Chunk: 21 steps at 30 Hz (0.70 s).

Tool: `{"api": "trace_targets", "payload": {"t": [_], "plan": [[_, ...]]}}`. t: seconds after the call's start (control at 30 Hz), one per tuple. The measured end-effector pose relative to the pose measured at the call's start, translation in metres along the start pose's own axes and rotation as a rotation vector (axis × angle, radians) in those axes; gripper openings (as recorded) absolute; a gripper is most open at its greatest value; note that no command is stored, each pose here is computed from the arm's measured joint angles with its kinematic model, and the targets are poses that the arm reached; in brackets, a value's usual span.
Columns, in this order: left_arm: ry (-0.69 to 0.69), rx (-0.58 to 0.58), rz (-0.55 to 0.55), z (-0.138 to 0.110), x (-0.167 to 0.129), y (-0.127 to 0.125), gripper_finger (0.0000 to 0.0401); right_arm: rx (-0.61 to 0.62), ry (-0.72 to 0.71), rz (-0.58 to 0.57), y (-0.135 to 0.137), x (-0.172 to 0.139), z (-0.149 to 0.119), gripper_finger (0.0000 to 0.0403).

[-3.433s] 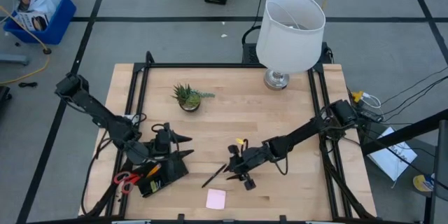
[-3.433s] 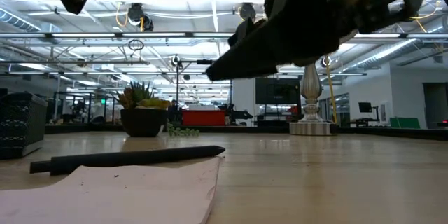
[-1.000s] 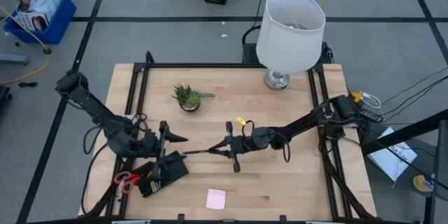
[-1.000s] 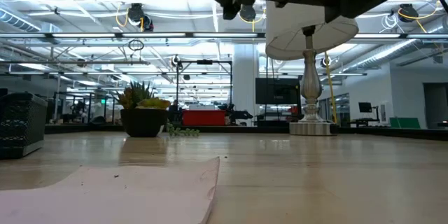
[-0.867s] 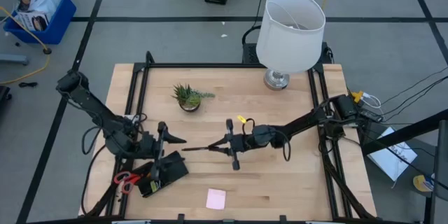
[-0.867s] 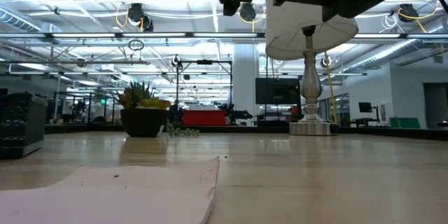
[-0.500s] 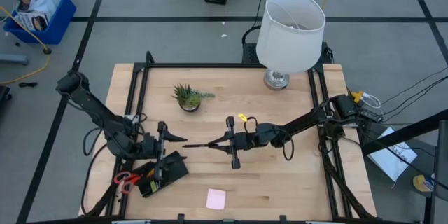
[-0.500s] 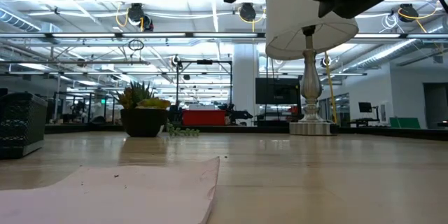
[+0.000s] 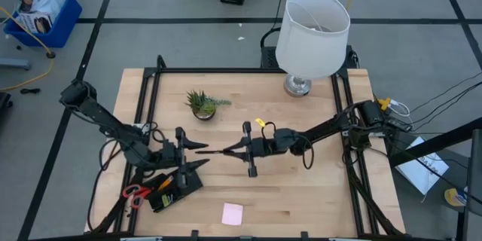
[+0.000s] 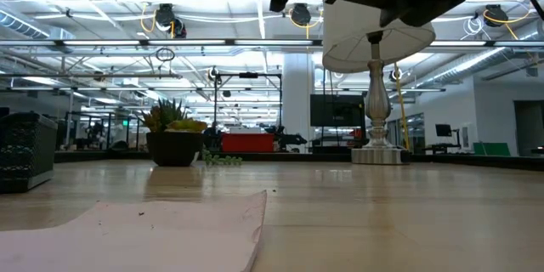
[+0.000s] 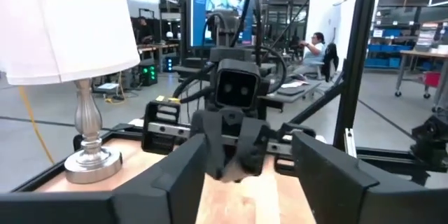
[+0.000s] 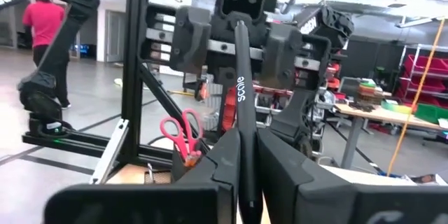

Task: Pick and place office supplies into organizer
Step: Put the pen into the top left section of the desk organizer

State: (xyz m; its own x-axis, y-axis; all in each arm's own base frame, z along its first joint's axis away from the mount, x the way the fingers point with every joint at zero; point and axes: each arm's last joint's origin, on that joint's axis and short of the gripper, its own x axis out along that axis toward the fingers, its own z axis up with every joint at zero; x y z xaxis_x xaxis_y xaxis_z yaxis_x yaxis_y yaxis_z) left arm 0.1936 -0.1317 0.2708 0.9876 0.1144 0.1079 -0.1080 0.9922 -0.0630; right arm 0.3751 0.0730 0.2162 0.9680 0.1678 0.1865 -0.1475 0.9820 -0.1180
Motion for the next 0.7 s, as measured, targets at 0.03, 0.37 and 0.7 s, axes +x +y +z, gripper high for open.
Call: {"api": "trace_targets", "payload": {"t": [0.03, 0.37, 0.7], "plan": [[-0.001, -0.001, 0.0, 0.0004, -0.0003, 0.0001, 0.0209, 0.0, 0.001, 0.0, 0.0, 0.0, -0.0002, 0.0032], [-0.017, 0.004, -0.011, 0.0028, -0.001, -0.0002, 0.0131, -0.008, -0.005, 0.002, 0.0008, 0.0001, 0.0005, 0.0028], [-0.017, 0.002, -0.011, 0.0028, -0.001, -0.0002, 0.007, -0.021, -0.013, 0.002, 0.0009, 0.0001, 0.0013, 0.0027]]}}
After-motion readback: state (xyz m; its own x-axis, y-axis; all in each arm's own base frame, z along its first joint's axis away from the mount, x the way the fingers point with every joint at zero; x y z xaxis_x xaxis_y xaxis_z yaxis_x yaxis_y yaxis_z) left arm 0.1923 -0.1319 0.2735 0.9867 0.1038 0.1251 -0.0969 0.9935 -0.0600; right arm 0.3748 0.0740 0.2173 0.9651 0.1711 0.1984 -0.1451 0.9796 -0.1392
